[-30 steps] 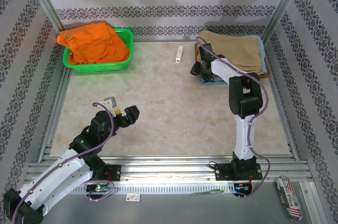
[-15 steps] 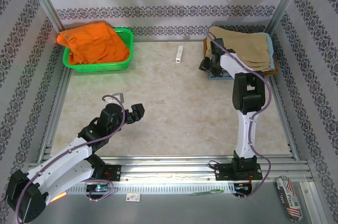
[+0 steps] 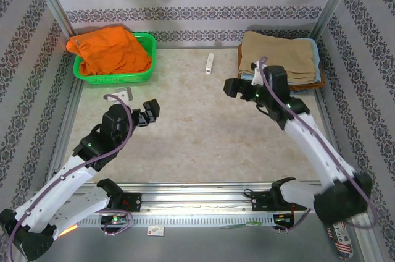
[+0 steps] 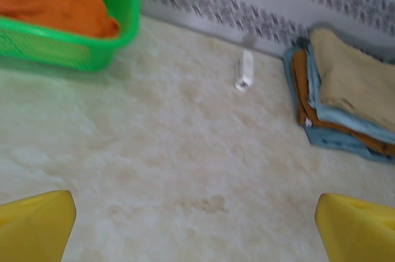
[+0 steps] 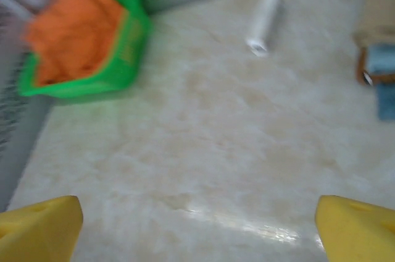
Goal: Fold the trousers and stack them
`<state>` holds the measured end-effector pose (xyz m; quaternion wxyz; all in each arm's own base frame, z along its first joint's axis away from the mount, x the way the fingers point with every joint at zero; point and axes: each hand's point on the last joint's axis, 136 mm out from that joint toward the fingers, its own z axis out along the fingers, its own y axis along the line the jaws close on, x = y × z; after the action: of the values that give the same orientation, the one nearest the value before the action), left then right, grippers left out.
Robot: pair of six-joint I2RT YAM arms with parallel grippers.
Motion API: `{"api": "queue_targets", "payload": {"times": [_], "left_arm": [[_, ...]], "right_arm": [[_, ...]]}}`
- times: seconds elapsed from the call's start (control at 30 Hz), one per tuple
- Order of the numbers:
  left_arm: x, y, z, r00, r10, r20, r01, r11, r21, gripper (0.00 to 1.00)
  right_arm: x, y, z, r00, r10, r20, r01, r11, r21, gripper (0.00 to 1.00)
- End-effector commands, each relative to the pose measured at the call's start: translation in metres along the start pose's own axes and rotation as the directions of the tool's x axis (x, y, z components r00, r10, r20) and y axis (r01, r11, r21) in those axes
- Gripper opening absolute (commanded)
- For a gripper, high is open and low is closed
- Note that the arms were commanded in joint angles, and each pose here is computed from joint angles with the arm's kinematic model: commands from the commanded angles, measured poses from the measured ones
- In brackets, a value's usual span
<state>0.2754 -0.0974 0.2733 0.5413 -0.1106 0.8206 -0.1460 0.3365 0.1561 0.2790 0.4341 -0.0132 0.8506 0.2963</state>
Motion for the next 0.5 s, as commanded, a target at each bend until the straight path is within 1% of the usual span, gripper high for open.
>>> {"api": "queue_targets", "payload": {"times": [0.0,0.03,0.07,0.1,0.13,0.17,0.2,0.23,0.27,0.33,0.37,0.4,0.47], "left_arm": [[0.006,0.05,-0.007,0.994,0.113,0.01,-0.107,0.967,-0.233,1.0],[0.005,0.056,-0.008,0.992,0.123,0.024,-0.112,0.958,-0.263,1.0],[0.005,0.061,-0.008,0.989,0.145,0.038,-0.129,0.951,-0.283,1.0],[0.005,0.066,-0.007,0.987,0.15,0.057,-0.126,0.943,-0.309,1.0],[0.006,0.07,-0.005,0.982,0.17,0.082,-0.135,0.937,-0.322,1.0],[0.005,0.068,-0.001,0.975,0.19,0.115,-0.147,0.939,-0.311,1.0],[0.011,0.061,0.007,0.956,0.259,0.141,-0.216,0.94,-0.264,1.0],[0.017,0.047,0.015,0.923,0.337,0.187,-0.304,0.935,-0.183,1.0],[0.018,0.041,0.016,0.905,0.354,0.234,-0.327,0.933,-0.148,1.0],[0.019,0.055,0.014,0.901,0.306,0.306,-0.257,0.947,-0.192,1.0],[0.02,0.059,0.013,0.889,0.326,0.321,-0.268,0.94,-0.213,1.0],[0.021,0.064,0.013,0.871,0.366,0.327,-0.297,0.923,-0.243,1.0],[0.027,0.07,0.016,0.823,0.476,0.309,-0.39,0.87,-0.303,1.0]], "right_arm": [[0.001,0.007,-0.013,0.99,-0.125,0.06,0.126,0.992,-0.008,0.98],[0.006,-0.004,-0.015,0.994,-0.088,0.063,0.085,0.995,0.053,0.98],[0.009,-0.019,-0.015,0.995,-0.035,0.089,0.024,0.993,0.119,0.98],[0.011,-0.028,-0.014,0.993,-0.02,0.113,0.003,0.989,0.147,0.98],[0.011,-0.03,-0.012,0.988,-0.074,0.136,0.054,0.988,0.147,0.98],[0.012,-0.026,-0.01,0.978,-0.155,0.139,0.138,0.982,0.126,0.98],[0.015,-0.023,-0.007,0.962,-0.237,0.137,0.224,0.969,0.109,0.98],[0.019,-0.025,-0.005,0.947,-0.29,0.136,0.276,0.954,0.115,0.98],[0.018,-0.028,-0.004,0.933,-0.33,0.144,0.314,0.941,0.128,0.98],[0.019,-0.041,0.001,0.892,-0.43,0.14,0.404,0.897,0.178,0.98],[0.02,-0.05,0.003,0.882,-0.452,0.136,0.42,0.883,0.211,0.98],[0.018,-0.063,0.004,0.882,-0.448,0.149,0.403,0.879,0.255,0.98],[0.015,-0.089,0.004,0.886,-0.413,0.208,0.343,0.888,0.306,0.98]]}}
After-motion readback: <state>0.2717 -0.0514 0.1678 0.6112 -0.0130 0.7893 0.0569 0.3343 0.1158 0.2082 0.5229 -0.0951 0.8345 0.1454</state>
